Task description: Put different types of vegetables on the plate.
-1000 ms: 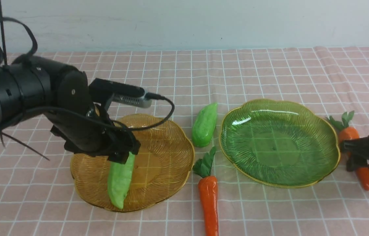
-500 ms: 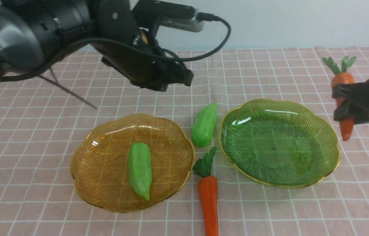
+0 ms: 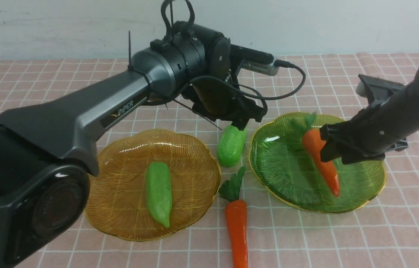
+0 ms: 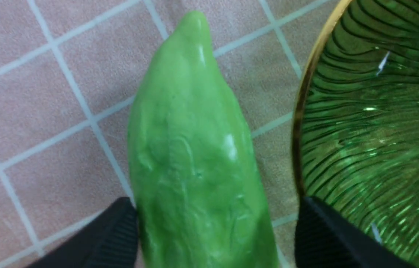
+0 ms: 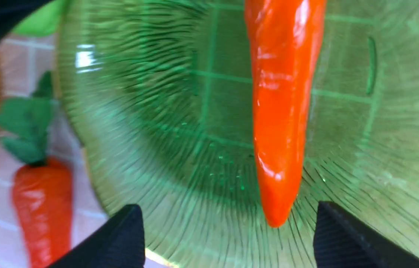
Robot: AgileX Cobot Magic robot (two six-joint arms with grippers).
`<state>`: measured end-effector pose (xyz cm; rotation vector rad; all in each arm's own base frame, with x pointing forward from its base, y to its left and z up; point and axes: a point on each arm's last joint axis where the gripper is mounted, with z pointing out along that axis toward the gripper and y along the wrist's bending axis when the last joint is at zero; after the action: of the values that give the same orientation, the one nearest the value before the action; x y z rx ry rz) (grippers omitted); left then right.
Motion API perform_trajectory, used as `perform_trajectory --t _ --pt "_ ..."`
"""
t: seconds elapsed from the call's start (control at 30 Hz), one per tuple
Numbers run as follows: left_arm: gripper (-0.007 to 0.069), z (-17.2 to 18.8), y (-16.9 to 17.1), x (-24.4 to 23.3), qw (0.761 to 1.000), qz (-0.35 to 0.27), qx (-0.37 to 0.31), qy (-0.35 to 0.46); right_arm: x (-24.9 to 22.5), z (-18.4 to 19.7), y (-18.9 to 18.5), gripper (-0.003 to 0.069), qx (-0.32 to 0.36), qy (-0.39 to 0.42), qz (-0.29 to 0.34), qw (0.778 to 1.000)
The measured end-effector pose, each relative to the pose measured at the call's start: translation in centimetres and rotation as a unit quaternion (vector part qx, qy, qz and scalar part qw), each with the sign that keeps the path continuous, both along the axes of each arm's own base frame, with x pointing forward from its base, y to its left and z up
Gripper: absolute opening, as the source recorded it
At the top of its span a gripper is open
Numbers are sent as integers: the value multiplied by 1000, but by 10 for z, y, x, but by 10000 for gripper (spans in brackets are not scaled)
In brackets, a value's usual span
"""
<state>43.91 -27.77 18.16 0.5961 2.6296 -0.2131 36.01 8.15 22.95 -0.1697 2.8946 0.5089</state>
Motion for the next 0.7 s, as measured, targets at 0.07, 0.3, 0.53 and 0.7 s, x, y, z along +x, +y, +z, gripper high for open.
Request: perform_trajectory --t 0.07,0.3,0.53,0.7 --pt "498 0 0 0 1000 -1 2 -1 1 12 1 553 3 -2 7 1000" --pt "270 7 1 0 1000 -1 9 6 -9 63 1 554 14 -44 20 999" --pt "248 71 3 2 1000 1 15 -17 -36 105 8 554 23 -90 36 995" --pt "248 159 34 -2 993 29 -2 -112 -61 118 49 554 31 -99 89 991"
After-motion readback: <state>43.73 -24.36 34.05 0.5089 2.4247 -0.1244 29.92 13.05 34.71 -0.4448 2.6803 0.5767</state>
